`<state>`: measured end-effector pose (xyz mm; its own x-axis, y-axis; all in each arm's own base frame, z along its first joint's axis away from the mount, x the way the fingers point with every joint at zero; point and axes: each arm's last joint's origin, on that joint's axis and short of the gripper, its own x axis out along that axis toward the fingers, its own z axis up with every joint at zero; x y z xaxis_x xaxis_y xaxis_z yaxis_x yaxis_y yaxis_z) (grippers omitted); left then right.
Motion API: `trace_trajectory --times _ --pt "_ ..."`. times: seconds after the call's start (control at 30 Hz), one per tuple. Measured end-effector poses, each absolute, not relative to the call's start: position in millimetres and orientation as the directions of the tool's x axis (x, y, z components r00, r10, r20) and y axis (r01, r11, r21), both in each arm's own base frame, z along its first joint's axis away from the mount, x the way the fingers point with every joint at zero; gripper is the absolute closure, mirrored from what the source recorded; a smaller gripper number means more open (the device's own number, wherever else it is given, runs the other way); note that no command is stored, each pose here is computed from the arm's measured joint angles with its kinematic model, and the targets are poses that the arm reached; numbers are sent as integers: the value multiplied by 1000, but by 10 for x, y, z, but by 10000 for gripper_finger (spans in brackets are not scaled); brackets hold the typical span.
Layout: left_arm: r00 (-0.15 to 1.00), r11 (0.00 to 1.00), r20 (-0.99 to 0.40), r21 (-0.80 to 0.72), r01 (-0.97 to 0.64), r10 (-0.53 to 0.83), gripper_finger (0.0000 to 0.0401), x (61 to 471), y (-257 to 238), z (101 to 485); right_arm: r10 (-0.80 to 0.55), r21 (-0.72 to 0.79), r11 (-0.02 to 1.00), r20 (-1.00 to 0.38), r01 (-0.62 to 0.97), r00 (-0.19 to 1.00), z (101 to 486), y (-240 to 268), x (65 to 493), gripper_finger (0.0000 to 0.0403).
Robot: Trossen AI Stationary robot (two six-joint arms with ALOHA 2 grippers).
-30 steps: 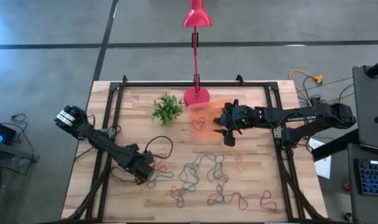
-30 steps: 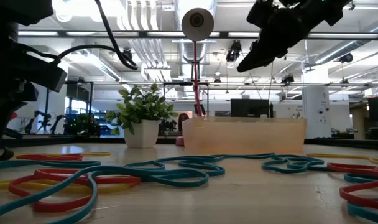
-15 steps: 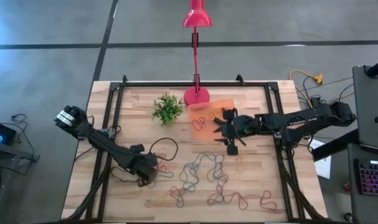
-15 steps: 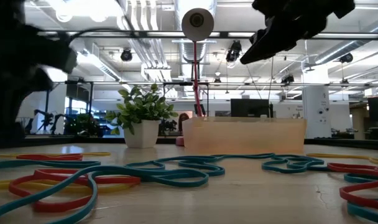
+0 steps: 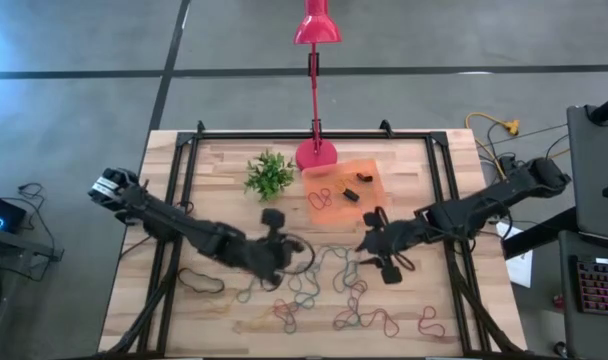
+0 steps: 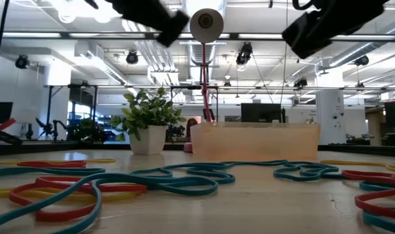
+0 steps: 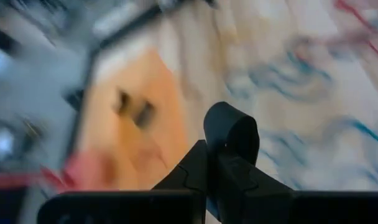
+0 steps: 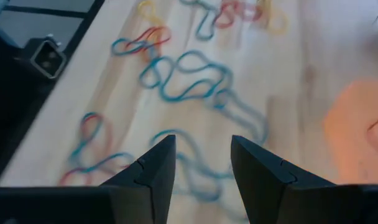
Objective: Pick and place rubber bands into bin
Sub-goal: Put the black rubberband into the orange container
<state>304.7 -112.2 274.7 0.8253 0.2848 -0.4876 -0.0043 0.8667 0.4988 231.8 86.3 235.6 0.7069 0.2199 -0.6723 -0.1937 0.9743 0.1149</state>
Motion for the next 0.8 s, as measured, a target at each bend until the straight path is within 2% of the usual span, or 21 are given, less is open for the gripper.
trace_trajectory --times 0.13,0.37,0.63,0.8 --pt "848 828 -396 554 -85 352 401 3222 -830 2791 248 191 969 -702 -159 668 2328 981 2241 263" --pt "803 822 -423 552 -140 420 401 3373 -392 2686 290 232 957 -710 -176 642 2320 1178 2134 272" --pt "846 849 -354 491 -196 400 401 3677 -166 2575 210 218 973 -720 -73 662 2263 1328 2026 280" --pt "818 831 -367 511 -220 443 401 3985 58 2406 173 222 975 -728 -11 663 2172 1478 1942 280"
